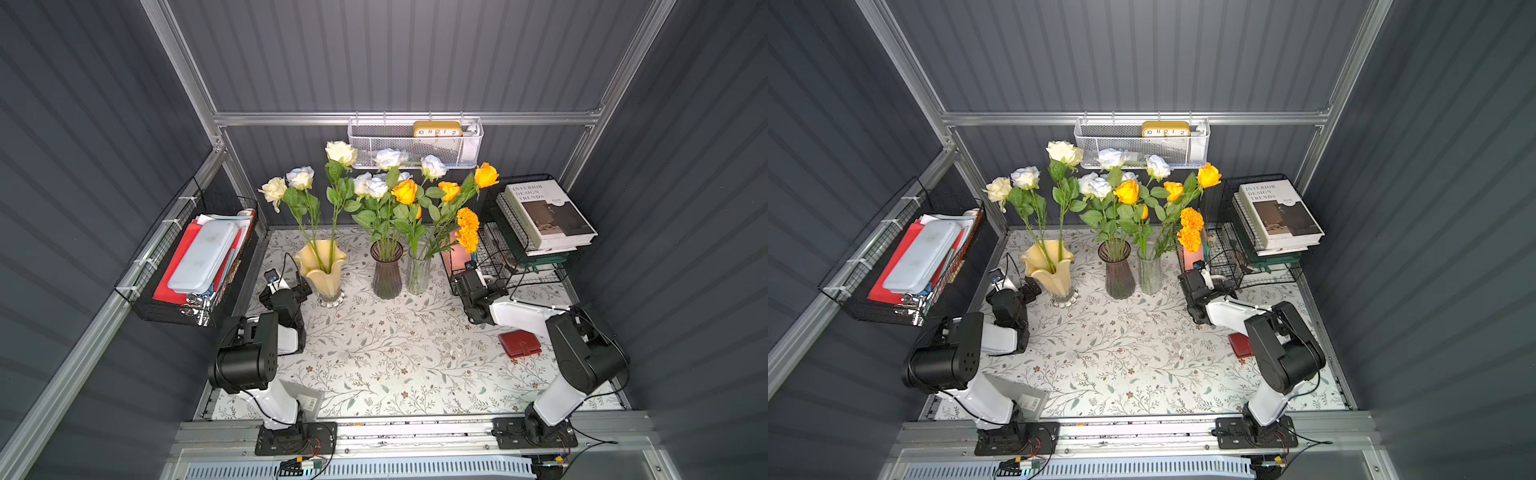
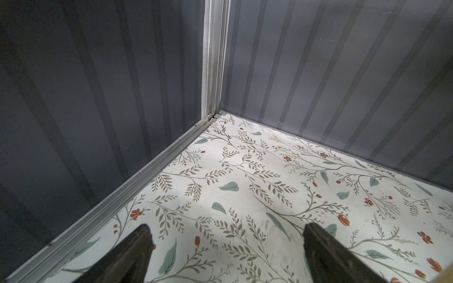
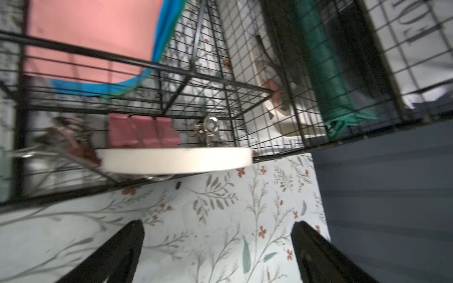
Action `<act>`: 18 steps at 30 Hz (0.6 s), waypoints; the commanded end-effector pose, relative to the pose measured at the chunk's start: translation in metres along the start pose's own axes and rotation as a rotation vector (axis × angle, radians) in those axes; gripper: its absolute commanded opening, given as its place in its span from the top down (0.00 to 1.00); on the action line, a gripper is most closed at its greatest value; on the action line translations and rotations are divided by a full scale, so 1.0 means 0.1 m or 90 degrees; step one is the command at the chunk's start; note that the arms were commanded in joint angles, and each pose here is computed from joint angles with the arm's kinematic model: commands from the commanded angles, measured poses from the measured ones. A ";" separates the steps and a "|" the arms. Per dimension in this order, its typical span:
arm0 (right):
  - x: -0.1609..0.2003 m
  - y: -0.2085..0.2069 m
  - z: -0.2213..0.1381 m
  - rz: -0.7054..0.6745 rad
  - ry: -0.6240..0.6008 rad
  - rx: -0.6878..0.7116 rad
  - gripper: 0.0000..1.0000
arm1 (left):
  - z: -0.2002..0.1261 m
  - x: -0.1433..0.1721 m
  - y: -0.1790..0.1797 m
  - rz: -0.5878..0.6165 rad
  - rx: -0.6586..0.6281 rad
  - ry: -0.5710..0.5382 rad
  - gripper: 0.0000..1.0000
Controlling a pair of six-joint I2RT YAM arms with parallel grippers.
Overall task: Arrange the flowers in different vases according to their colors
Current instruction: Reset both arms
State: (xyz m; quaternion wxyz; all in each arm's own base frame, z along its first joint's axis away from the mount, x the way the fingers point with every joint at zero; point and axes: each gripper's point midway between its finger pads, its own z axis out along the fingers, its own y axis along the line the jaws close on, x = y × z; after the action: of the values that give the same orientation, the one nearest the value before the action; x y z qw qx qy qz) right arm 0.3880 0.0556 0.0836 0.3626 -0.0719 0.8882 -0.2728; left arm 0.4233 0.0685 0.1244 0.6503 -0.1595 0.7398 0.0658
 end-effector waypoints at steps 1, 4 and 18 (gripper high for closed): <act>-0.01 0.10 -0.21 0.024 -0.009 -0.084 0.01 | 0.01 -0.07 0.01 -0.009 -0.004 -0.012 0.01; -0.15 -0.09 -0.43 0.072 -0.063 -0.093 0.01 | 0.01 -0.07 0.01 -0.009 -0.004 -0.013 0.01; -0.10 -1.34 -0.66 0.423 -0.326 -0.131 0.01 | 0.01 -0.07 0.01 -0.010 -0.003 -0.013 0.01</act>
State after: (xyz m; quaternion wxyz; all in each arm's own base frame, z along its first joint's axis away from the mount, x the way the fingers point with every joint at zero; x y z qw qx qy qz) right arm 0.3301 -0.0364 0.2140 0.6257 0.1319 0.7658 -0.0680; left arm 0.4233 0.0686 0.1244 0.6503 -0.1598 0.7397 0.0658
